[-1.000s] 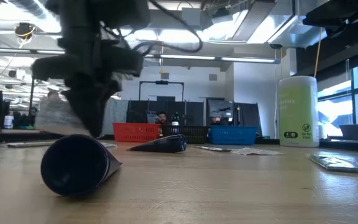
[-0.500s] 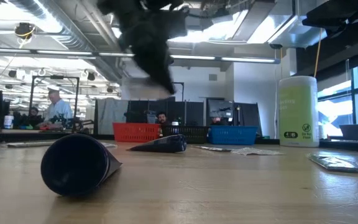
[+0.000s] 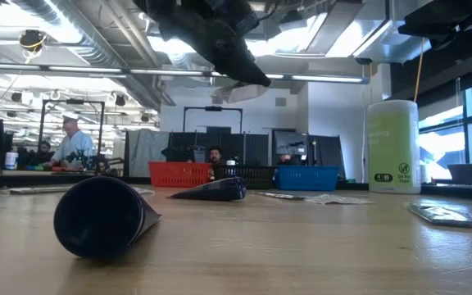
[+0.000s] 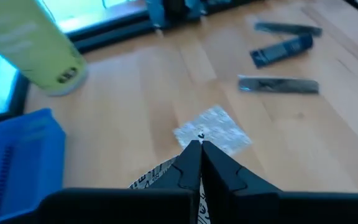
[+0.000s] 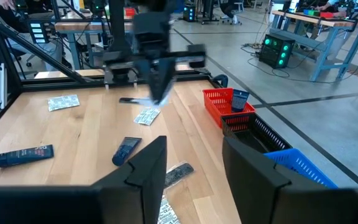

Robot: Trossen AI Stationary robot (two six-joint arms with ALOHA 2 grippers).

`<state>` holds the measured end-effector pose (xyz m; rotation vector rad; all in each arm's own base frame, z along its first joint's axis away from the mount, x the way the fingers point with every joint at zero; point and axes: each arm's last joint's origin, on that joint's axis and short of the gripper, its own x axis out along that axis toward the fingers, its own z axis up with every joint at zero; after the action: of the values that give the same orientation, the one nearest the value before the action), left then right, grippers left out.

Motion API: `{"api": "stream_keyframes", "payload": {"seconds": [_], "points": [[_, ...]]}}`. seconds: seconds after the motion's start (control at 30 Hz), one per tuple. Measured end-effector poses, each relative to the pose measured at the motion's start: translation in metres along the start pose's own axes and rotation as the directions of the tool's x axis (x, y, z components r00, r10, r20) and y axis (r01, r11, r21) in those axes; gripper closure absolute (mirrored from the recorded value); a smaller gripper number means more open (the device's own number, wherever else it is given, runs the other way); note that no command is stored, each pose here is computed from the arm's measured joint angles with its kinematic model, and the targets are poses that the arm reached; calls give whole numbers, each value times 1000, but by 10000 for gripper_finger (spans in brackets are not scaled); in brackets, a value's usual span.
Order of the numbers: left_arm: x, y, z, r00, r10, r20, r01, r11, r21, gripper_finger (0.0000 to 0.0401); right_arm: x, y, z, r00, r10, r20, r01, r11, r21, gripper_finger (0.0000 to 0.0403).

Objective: Pick & Place Travel size toiletries
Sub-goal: Put the white bandage pack into the black bin

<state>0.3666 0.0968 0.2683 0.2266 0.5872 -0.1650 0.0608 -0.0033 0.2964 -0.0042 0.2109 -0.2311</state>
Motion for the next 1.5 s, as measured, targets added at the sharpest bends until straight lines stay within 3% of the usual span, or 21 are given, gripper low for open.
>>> {"api": "stream_keyframes", "payload": {"seconds": [0.23,0.57,0.97,1.17,1.5], "points": [[-16,41,-13,994,106,36,-109,992,66,398,0,0,0,1000,0,0,0,1000,0,236],[-21,102,-42,977,196,89,-196,981,0,398,0,0,0,1000,0,0,0,1000,0,249],[9,175,-53,972,211,-100,-216,976,-34,398,0,0,0,1000,0,0,0,1000,0,270],[16,189,-76,969,199,-149,-210,976,-63,398,0,0,0,1000,0,0,0,1000,0,279],[40,191,-106,962,160,-221,-175,983,-49,398,0,0,0,1000,0,0,0,1000,0,291]]}}
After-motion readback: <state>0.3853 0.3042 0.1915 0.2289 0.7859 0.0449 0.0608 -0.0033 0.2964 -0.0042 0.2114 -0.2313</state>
